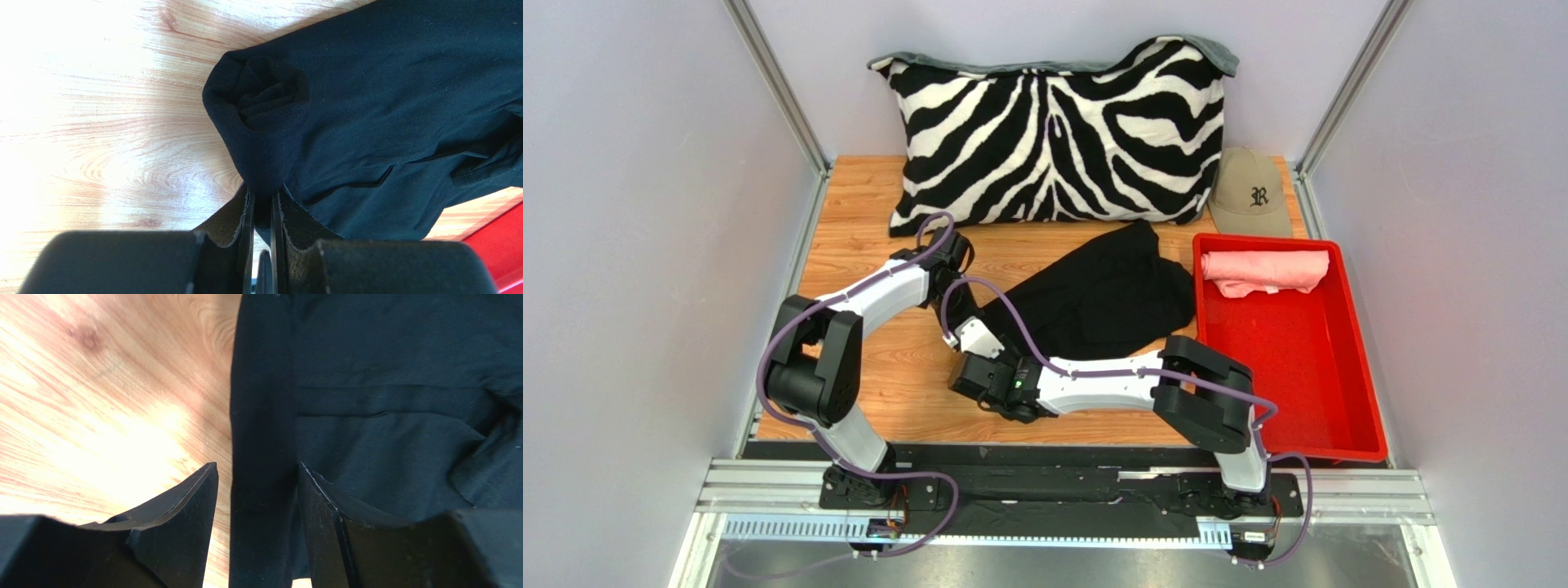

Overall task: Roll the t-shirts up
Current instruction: Roll the T-shirt to the center of the board.

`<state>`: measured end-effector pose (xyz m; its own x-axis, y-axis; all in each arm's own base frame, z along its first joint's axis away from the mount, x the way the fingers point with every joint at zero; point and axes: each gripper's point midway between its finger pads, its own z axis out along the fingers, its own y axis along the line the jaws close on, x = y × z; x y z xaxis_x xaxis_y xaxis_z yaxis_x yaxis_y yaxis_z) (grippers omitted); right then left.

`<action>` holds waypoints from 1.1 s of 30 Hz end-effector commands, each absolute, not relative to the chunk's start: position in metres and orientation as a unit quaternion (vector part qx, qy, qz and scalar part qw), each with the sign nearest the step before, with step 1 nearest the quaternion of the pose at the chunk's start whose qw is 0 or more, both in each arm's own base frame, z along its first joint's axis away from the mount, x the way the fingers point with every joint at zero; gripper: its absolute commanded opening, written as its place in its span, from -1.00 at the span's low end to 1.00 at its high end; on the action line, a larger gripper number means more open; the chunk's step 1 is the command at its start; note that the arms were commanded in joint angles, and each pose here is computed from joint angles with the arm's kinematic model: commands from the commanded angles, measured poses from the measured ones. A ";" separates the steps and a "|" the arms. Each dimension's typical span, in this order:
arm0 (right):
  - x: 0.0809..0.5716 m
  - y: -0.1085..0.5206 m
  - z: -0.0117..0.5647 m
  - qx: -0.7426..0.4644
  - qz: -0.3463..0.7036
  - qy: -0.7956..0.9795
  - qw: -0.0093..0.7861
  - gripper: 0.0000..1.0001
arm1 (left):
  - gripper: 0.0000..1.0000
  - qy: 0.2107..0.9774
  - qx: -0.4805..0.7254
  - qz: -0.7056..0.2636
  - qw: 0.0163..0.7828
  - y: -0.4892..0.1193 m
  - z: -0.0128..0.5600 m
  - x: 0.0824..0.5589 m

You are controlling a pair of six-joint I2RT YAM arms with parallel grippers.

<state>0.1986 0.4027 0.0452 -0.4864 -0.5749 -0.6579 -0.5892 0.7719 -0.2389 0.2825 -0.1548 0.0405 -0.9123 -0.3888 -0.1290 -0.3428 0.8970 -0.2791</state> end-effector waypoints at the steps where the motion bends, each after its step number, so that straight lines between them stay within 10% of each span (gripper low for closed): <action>1: 0.196 0.416 0.051 -0.344 0.021 0.856 0.386 0.09 | -0.65 0.972 -0.178 -0.122 0.094 -0.155 0.046 0.286; 7: 0.198 0.413 0.044 -0.339 0.002 0.860 0.382 0.04 | -0.64 0.971 -0.179 -0.123 0.094 -0.155 0.046 0.287; 14: 0.186 0.415 0.041 -0.317 0.082 0.883 0.338 -0.72 | -0.43 0.968 -0.167 -0.150 0.112 -0.162 0.053 0.291; 19: 0.184 0.424 0.047 -0.246 0.245 0.897 0.275 -0.77 | 0.08 0.958 -0.145 -0.196 0.152 -0.165 0.081 0.299; 33: 0.185 0.431 0.063 -0.048 0.552 0.828 0.087 -0.77 | 0.15 0.917 -0.167 -0.300 0.201 -0.157 0.100 0.273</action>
<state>0.2020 0.4117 0.0364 -0.9442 0.0067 -0.3293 -0.2638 0.5835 0.7681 0.2777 -0.1451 0.0954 -0.8631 -0.4277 -0.2685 -0.2323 0.8083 -0.5410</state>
